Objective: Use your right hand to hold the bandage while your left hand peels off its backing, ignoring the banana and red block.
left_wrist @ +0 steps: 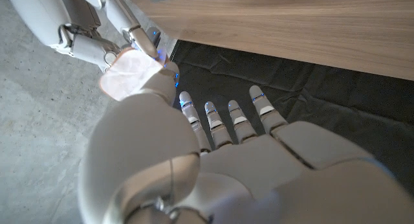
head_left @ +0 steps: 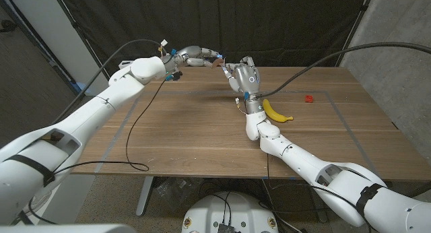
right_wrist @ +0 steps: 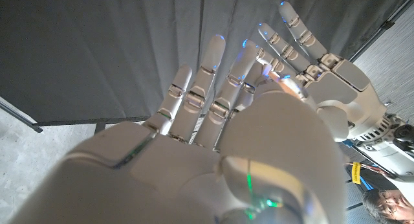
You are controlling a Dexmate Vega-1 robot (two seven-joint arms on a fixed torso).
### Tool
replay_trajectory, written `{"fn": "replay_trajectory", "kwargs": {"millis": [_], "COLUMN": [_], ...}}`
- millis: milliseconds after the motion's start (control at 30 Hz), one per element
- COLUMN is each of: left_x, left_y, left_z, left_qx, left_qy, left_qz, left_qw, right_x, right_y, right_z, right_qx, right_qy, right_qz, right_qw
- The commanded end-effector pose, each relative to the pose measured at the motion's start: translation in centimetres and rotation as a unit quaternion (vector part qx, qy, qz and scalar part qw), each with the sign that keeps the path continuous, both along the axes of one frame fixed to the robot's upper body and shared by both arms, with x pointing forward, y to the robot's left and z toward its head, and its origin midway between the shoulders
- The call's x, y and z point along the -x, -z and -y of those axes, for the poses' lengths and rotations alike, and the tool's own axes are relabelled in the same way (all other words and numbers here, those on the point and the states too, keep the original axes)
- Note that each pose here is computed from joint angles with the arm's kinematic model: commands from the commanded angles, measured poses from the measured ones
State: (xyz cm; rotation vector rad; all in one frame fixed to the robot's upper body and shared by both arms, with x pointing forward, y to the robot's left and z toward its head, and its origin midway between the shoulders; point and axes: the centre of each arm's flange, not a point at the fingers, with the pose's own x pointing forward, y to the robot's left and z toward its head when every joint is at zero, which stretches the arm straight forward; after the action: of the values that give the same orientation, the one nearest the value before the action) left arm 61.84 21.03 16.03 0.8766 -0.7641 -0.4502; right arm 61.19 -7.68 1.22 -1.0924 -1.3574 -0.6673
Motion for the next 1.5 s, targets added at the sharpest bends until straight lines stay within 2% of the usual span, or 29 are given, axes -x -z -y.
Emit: {"fn": "replay_trajectory", "kwargs": {"millis": [33,100,233,333,433,633,833,933,1067,1133,1367,1500], "left_x": [0.2,0.5,0.8,0.6,0.5,0.5,1.1,1.6,2.2,2.4,1.9,1.1], "left_y": [0.7,0.8,0.6,0.5,0.5,0.1,-1.0,-1.6,-2.3,-2.3,-1.9,-1.3], "left_z": [1.4,1.6,1.7,1.9,2.0,0.6,-0.8,-1.9,-3.2,-3.6,-3.6,-2.8], "left_qx": [0.101,0.108,0.107,0.078,0.078,0.103,0.120,0.132,0.122,0.111,0.081,0.096], "left_qy": [0.030,0.034,0.045,0.068,0.078,0.119,0.131,0.112,0.040,0.014,-0.049,-0.043], "left_qz": [0.040,0.049,0.044,0.013,0.004,-0.012,-0.001,0.019,0.061,0.070,0.084,0.081], "left_qw": [0.994,0.992,0.992,0.995,0.994,0.987,0.984,0.985,0.990,0.991,0.992,0.991], "right_x": [-0.1,-0.2,-0.3,-0.4,-0.5,-0.7,-0.9,-0.9,-0.9,-0.9,-0.8,-0.8], "right_y": [0.0,0.0,0.1,0.2,0.2,0.2,0.2,0.2,0.3,0.2,0.1,0.0], "right_z": [0.2,0.3,0.2,0.0,0.0,-0.1,-0.2,-0.2,-0.1,-0.1,-0.2,-0.2], "right_qx": [-0.002,-0.002,-0.002,0.000,-0.001,-0.003,-0.003,-0.003,-0.006,-0.006,-0.007,-0.008], "right_qy": [0.000,0.002,0.004,0.003,0.002,0.003,0.004,0.005,0.004,0.004,0.000,0.000], "right_qz": [-0.002,-0.003,-0.005,-0.005,-0.006,-0.010,-0.012,-0.013,-0.014,-0.013,-0.011,-0.011], "right_qw": [1.0000,1.0000,1.0000,1.0000,1.0000,0.9999,0.9999,0.9999,0.9999,0.9999,0.9999,0.9999]}}
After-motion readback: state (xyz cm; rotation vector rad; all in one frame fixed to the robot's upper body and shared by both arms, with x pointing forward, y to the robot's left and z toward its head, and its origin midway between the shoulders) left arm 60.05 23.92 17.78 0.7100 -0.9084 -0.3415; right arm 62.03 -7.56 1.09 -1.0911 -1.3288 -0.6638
